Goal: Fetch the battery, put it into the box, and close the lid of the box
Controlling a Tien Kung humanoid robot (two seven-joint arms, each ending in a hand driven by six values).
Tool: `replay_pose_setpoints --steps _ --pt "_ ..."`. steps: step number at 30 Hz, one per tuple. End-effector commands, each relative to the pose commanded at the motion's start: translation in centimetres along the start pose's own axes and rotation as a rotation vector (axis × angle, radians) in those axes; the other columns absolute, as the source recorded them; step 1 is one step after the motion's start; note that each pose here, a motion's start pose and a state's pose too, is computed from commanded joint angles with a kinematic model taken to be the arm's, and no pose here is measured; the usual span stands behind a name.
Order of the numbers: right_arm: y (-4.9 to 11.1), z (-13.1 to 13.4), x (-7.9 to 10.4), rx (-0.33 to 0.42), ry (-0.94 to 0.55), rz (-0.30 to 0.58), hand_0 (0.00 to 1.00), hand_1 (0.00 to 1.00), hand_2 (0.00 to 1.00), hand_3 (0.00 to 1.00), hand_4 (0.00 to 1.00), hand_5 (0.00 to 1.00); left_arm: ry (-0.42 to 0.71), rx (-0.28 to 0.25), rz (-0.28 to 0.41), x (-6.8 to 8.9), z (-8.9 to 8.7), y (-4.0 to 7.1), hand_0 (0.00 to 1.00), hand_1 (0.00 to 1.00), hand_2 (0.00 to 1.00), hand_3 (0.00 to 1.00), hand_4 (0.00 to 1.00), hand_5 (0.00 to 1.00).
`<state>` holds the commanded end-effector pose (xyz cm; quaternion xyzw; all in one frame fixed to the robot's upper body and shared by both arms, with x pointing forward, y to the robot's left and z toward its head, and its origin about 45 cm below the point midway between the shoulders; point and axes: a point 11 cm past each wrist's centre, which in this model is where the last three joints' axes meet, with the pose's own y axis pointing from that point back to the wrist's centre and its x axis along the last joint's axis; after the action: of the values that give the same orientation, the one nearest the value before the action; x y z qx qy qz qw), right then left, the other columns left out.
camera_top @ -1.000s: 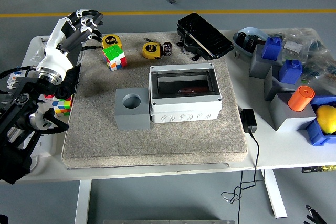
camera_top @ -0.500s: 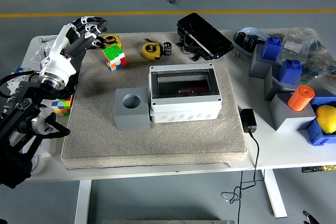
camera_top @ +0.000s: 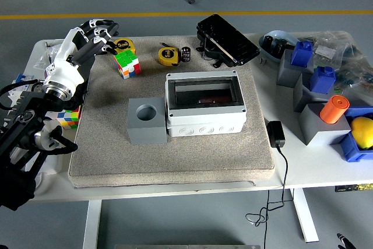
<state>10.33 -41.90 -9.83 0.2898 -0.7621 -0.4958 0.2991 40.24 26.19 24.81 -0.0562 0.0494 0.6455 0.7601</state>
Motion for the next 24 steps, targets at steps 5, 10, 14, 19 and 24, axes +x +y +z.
replay_pose_setpoints --steps 5,10,14,19,24 --pt "0.01 0.06 -0.19 0.001 0.002 -0.003 0.661 0.64 0.643 0.537 0.882 0.438 -0.01 0.013 -0.01 -0.22 -0.38 0.03 0.267 0.333 0.465 0.514 0.928 0.294" --pt "0.0 0.13 -0.19 -0.002 0.002 -0.005 0.661 0.64 0.644 0.537 0.882 0.438 -0.011 0.012 -0.009 -0.23 -0.31 0.02 0.267 0.334 0.465 0.515 0.927 0.293" --pt "0.01 -0.04 -0.12 0.0 -0.001 -0.002 0.661 0.64 0.644 0.537 0.883 0.439 -0.021 0.016 -0.009 -0.1 -0.49 0.06 0.268 0.334 0.466 0.514 0.927 0.293" --pt "0.0 -0.07 -0.1 0.001 0.002 0.0 0.659 0.64 0.645 0.538 0.883 0.439 -0.02 0.017 -0.009 -0.06 -0.51 0.13 0.268 0.335 0.467 0.515 0.925 0.289" --pt "0.02 -0.01 -0.3 0.003 0.002 -0.002 0.659 0.64 0.645 0.538 0.883 0.439 -0.018 0.016 -0.004 -0.01 -0.59 0.16 0.268 0.335 0.467 0.515 0.925 0.289"
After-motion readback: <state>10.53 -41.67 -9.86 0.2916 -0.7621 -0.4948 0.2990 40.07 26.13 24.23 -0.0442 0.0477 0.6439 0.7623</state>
